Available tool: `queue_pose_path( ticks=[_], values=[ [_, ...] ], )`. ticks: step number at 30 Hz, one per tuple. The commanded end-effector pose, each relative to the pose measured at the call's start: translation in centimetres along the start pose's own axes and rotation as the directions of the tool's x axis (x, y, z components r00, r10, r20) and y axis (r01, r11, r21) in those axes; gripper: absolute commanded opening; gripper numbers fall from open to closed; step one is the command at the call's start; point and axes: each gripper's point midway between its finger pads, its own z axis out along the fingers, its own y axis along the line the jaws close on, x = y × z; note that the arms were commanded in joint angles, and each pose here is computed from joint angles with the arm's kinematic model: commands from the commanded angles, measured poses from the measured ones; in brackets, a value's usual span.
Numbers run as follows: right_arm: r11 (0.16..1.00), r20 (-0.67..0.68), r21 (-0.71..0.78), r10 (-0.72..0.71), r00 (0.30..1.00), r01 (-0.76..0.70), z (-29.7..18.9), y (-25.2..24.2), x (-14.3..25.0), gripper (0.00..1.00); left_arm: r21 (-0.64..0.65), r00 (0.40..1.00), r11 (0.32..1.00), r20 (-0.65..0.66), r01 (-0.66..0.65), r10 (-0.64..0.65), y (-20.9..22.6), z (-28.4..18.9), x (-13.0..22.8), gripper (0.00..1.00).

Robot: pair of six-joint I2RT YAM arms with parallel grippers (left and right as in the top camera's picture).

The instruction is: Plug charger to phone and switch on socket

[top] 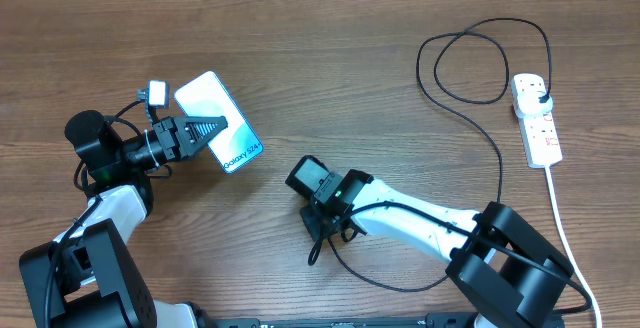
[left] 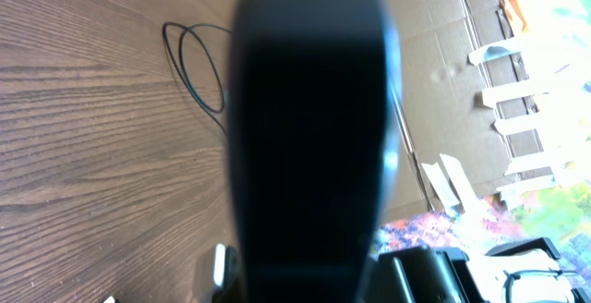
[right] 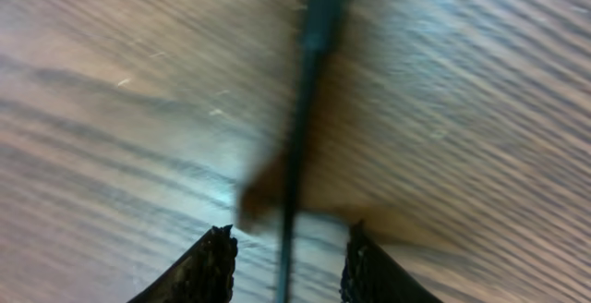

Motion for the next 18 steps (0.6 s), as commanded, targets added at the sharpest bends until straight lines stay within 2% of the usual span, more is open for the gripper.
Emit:
queue_pose_path(
  ticks=[1, 6, 14, 18],
  values=[
    [1.000, 0.015, -0.005, -0.017, 1.000, 0.018, -0.1, 0.6, -0.1, 0.44, 0.015, 1.000, 1.000, -0.022, -0.008, 0.009, -0.6, -0.1, -0.1, 0.04],
    [1.000, 0.029, 0.019, -0.010, 1.000, 0.009, 0.6, 0.3, -0.5, 0.45, 0.015, 1.000, 1.000, -0.022, -0.008, 0.008, -0.6, -0.1, -0.1, 0.04],
    [0.998, -0.034, 0.058, 0.009, 0.999, -0.007, 2.5, -0.4, 0.1, 0.45, 0.015, 1.000, 1.000, -0.022, -0.006, 0.007, -0.6, -0.1, -0.1, 0.04],
    [0.997, -0.069, 0.066, 0.037, 0.997, -0.033, 3.0, -0.9, 0.3, 0.26, 0.015, 1.000, 1.000, -0.022, -0.002, 0.002, -0.6, -0.1, -0.1, 0.04]
  ],
)
